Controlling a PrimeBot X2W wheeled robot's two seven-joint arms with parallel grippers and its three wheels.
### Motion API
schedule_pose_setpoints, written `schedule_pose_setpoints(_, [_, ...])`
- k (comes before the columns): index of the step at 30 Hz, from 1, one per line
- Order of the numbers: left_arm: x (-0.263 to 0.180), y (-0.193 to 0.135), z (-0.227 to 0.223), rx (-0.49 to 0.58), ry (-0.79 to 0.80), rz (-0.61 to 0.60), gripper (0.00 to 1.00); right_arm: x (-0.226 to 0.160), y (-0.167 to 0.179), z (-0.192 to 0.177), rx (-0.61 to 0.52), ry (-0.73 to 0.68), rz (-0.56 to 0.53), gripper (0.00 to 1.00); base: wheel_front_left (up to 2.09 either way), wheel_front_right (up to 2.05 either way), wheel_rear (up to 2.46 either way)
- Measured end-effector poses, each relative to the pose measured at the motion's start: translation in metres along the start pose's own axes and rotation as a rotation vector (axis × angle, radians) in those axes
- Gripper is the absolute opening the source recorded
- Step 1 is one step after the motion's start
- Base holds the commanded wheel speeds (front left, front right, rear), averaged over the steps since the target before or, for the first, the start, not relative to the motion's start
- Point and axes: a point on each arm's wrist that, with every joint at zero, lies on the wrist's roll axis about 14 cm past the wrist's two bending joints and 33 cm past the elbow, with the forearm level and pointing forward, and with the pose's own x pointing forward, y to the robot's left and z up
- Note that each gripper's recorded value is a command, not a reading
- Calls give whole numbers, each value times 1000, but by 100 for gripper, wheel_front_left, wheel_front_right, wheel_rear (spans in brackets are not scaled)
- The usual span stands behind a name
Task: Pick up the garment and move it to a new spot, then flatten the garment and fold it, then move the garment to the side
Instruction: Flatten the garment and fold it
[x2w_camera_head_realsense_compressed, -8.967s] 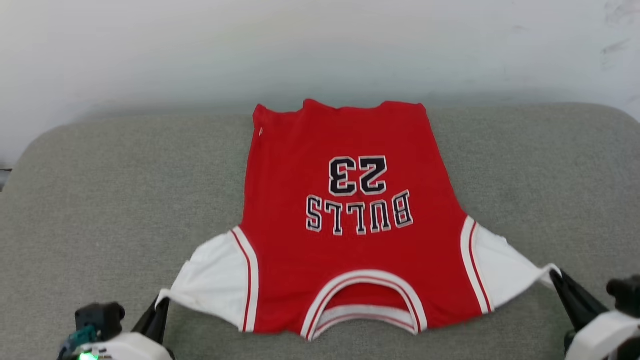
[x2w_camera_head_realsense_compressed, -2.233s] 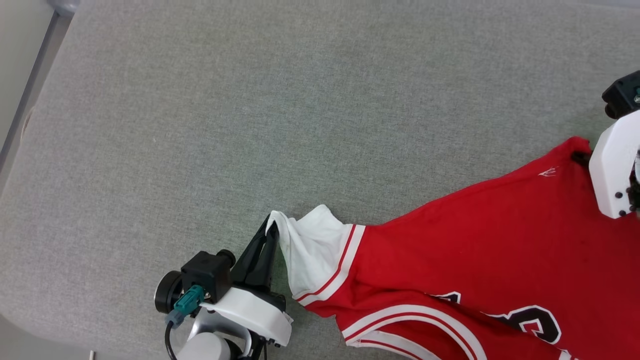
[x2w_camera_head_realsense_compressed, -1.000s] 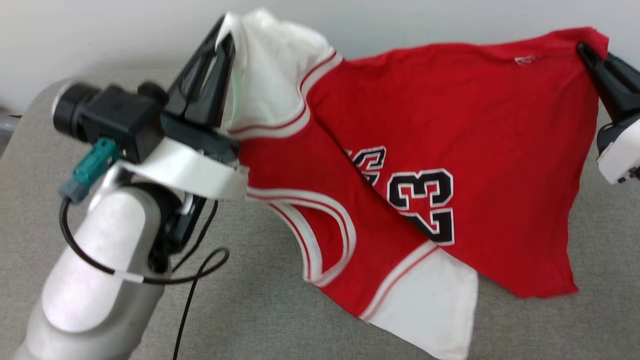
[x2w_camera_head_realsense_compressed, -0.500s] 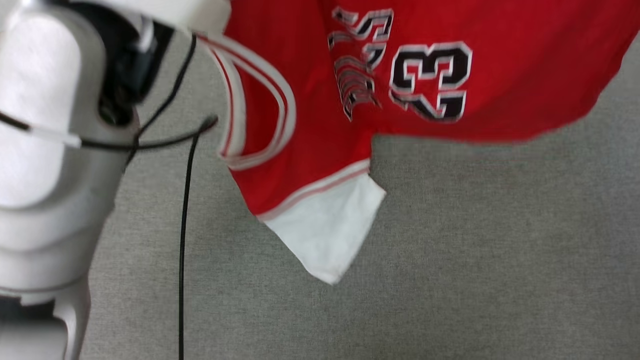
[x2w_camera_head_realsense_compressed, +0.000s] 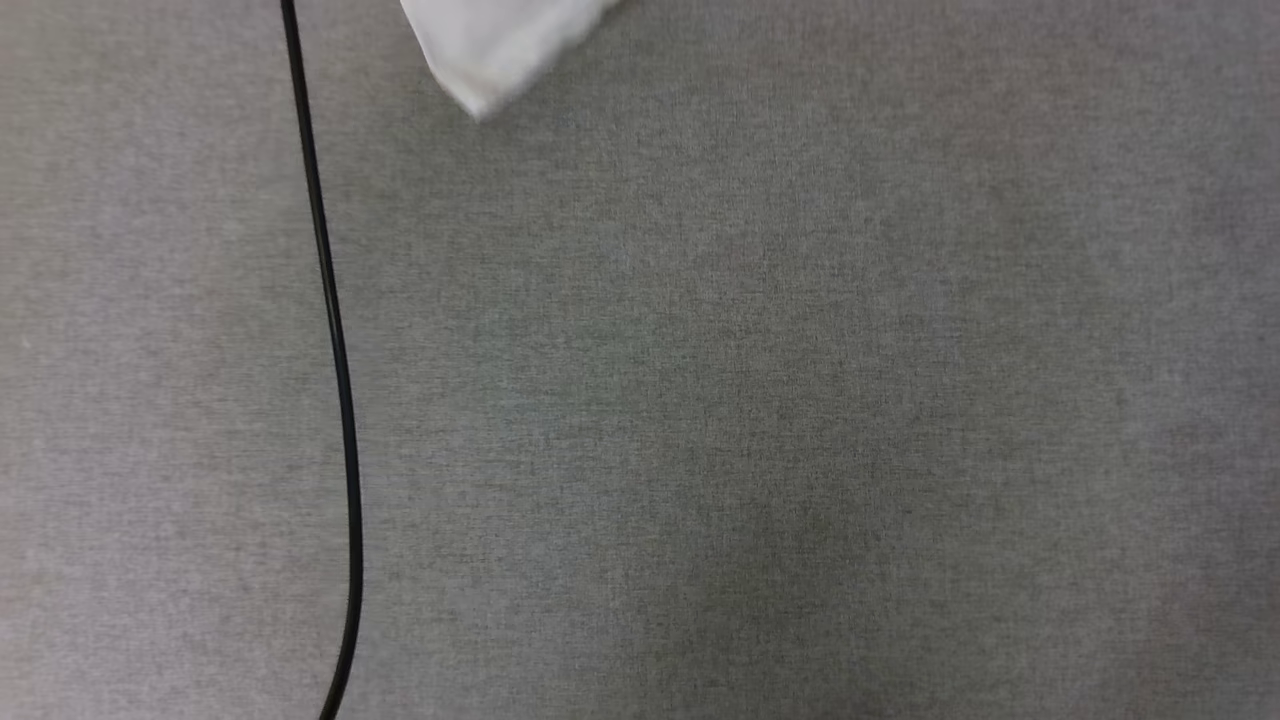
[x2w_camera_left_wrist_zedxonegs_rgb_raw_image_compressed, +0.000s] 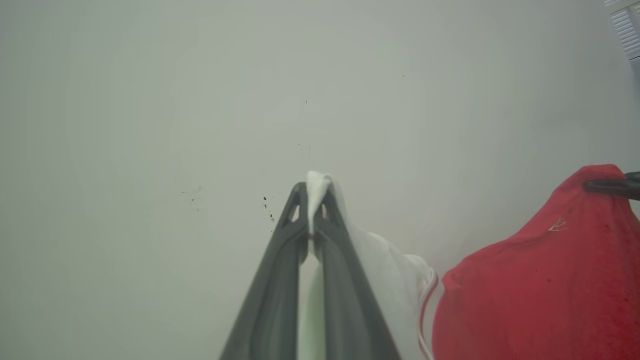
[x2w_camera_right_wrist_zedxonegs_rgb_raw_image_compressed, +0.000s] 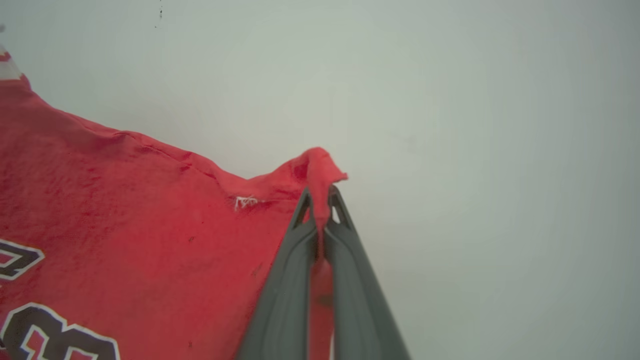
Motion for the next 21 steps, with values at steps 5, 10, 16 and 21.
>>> schedule_pose_setpoints(5, [18, 8, -5, 10, -15, 11, 0, 21, -10, 14, -39, -50, -26, 0, 0, 0, 0])
schedule_pose_setpoints(10, [25, 13, -25, -1, -3, 23, 0, 35, -13, 1, -41, -40, -38, 0, 0, 0, 0])
schedule_pose_setpoints(16, [14, 10, -79, -38, 80, 27, 0, 41, -3, -53, -25, 47, -18, 0, 0, 0, 0])
schedule_pose_setpoints(21, [-10, -3, -125, -80, 171, 9, 0, 33, 11, -103, 9, 131, 6, 0, 0, 0, 0])
